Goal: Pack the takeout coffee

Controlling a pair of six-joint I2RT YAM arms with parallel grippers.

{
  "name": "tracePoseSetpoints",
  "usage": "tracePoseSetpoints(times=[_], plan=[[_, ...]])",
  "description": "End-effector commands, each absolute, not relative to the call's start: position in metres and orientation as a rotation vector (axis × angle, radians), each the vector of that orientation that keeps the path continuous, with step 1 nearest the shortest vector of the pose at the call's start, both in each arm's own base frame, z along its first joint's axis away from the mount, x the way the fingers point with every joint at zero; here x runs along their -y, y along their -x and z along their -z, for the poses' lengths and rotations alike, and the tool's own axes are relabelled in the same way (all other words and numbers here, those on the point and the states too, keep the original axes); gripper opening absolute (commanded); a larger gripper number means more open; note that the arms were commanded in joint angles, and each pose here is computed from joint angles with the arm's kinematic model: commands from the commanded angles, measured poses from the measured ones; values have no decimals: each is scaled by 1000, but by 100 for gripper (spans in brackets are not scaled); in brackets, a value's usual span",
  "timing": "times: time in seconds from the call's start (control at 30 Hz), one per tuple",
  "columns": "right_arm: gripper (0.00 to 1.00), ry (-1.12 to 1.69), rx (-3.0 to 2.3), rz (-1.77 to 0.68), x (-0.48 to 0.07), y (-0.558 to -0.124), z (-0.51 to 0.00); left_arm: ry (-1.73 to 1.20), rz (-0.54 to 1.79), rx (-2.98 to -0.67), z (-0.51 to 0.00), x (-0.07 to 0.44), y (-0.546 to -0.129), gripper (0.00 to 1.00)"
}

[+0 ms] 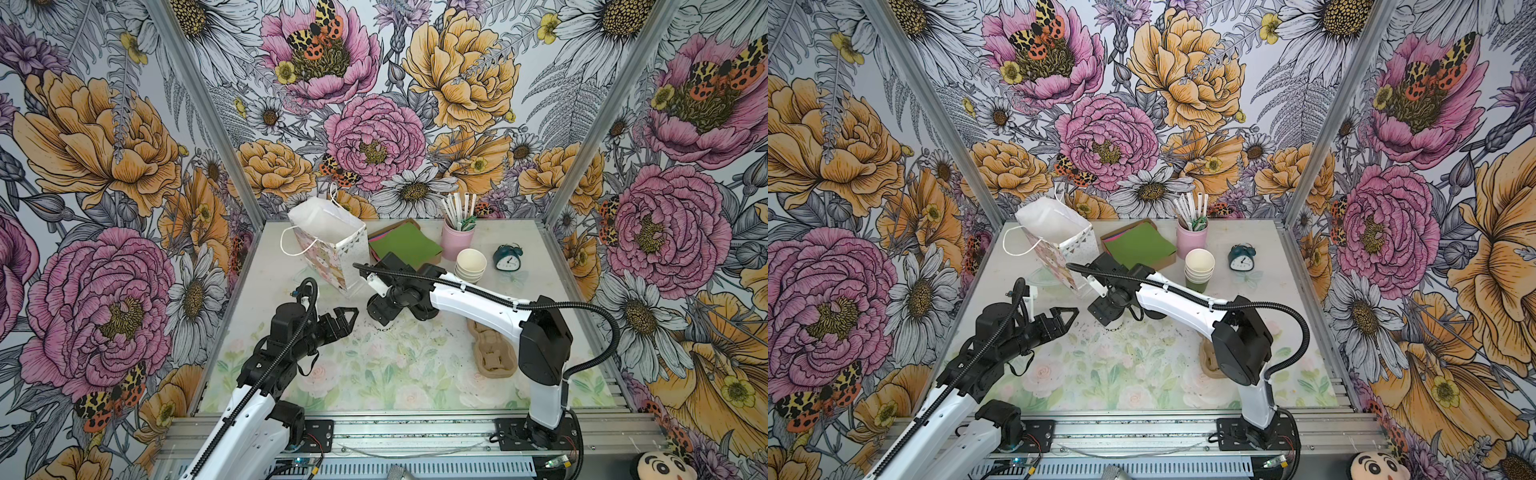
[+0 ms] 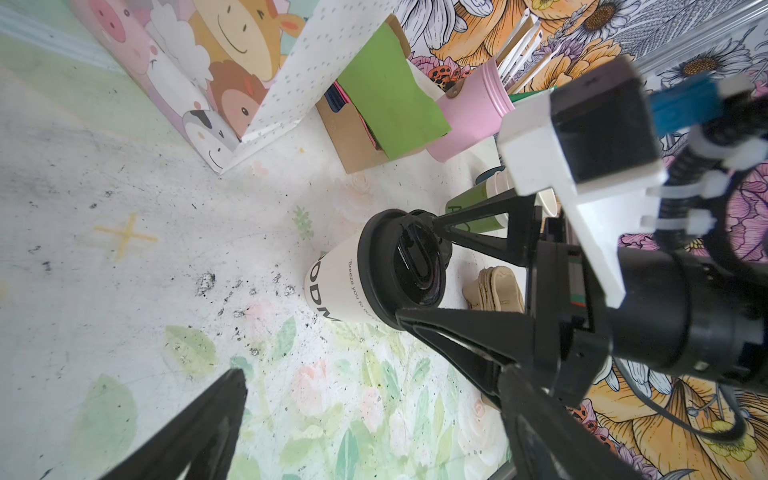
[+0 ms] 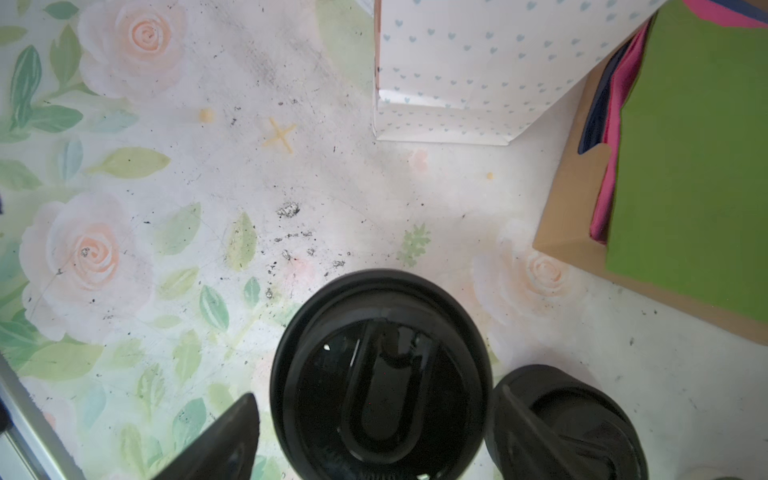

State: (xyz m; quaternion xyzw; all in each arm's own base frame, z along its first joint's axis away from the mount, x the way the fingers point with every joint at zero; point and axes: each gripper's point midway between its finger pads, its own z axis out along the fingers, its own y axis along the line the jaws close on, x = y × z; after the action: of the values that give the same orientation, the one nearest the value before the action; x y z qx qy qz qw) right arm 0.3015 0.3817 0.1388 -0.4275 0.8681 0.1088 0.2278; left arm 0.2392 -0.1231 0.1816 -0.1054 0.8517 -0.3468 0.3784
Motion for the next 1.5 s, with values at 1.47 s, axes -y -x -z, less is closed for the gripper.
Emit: tracePoseSetpoints(times=[1.47], plan=[[82,1080,-2542,-159,-290,-261,-113,292,852,-2166,-181,116,-244,97]])
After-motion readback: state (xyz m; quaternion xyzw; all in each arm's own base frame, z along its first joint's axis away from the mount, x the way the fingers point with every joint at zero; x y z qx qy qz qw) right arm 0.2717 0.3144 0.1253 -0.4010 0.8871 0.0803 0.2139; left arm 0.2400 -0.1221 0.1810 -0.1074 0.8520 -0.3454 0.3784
